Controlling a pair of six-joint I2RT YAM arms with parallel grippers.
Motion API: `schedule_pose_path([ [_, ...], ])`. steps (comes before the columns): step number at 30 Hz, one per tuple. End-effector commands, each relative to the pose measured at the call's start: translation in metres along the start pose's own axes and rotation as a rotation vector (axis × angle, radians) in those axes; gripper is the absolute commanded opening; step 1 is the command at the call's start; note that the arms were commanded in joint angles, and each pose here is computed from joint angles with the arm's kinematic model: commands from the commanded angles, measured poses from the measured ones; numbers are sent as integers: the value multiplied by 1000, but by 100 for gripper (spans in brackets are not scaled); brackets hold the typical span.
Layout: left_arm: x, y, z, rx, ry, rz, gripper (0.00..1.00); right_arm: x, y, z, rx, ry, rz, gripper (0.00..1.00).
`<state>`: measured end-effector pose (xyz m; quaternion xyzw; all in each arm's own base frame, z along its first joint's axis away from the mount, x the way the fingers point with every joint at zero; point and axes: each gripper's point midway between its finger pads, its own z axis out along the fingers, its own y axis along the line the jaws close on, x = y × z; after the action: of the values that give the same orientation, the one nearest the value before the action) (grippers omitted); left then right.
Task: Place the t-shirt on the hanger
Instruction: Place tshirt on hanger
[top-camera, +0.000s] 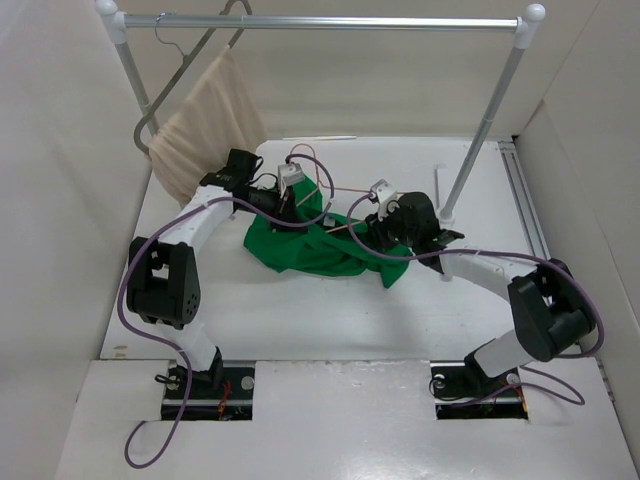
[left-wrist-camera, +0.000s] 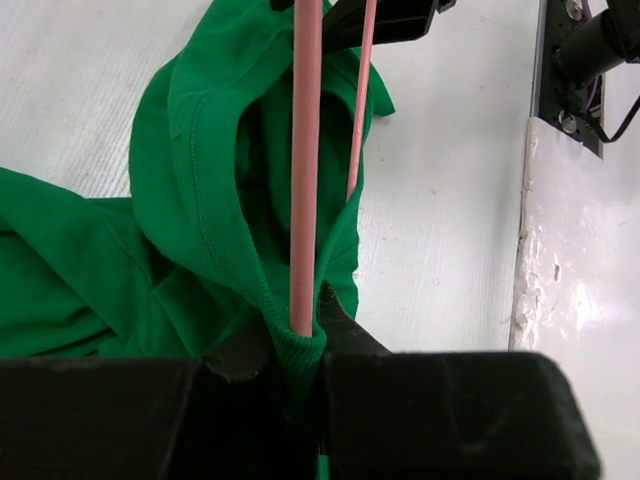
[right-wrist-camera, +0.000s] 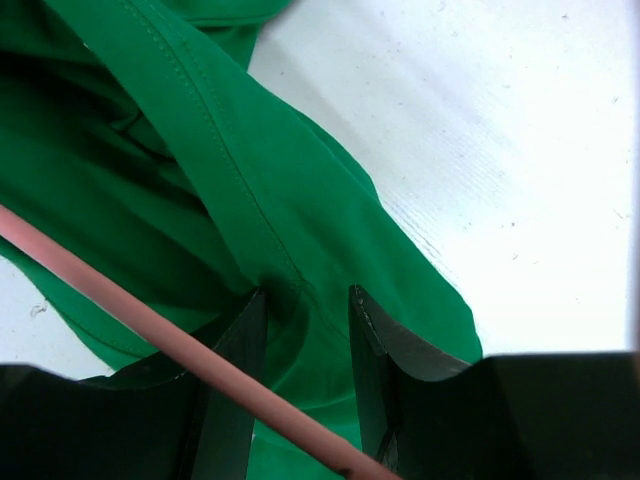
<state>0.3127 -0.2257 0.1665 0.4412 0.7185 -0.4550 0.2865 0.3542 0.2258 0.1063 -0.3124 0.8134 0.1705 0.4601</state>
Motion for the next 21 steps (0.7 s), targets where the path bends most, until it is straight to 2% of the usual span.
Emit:
schedule_pose_path([
  [1,-31,-5,-5,5,-48,72,0,-20,4,0,-24,-62,-45,28],
  [2,-29,-2,-5,-9,-41,87,0,-20,3,-1,-28,-64,-41,43],
  [4,-24,9,-7,-72,-5,86,0,-29,-6,-14,-6,-81,-44,56],
  [5,-24,14,-8,-94,-1,98,0,-29,-6,-19,5,-83,-44,71],
  [9,-12,26,-11,-151,29,65,0,-37,-13,-44,53,-120,-71,77],
  [14,-11,28,-10,-164,27,43,0,-43,1,-60,-30,-174,-162,77],
  [21,-18,32,-15,-193,3,24,0,-30,3,-74,-131,-223,-136,74],
])
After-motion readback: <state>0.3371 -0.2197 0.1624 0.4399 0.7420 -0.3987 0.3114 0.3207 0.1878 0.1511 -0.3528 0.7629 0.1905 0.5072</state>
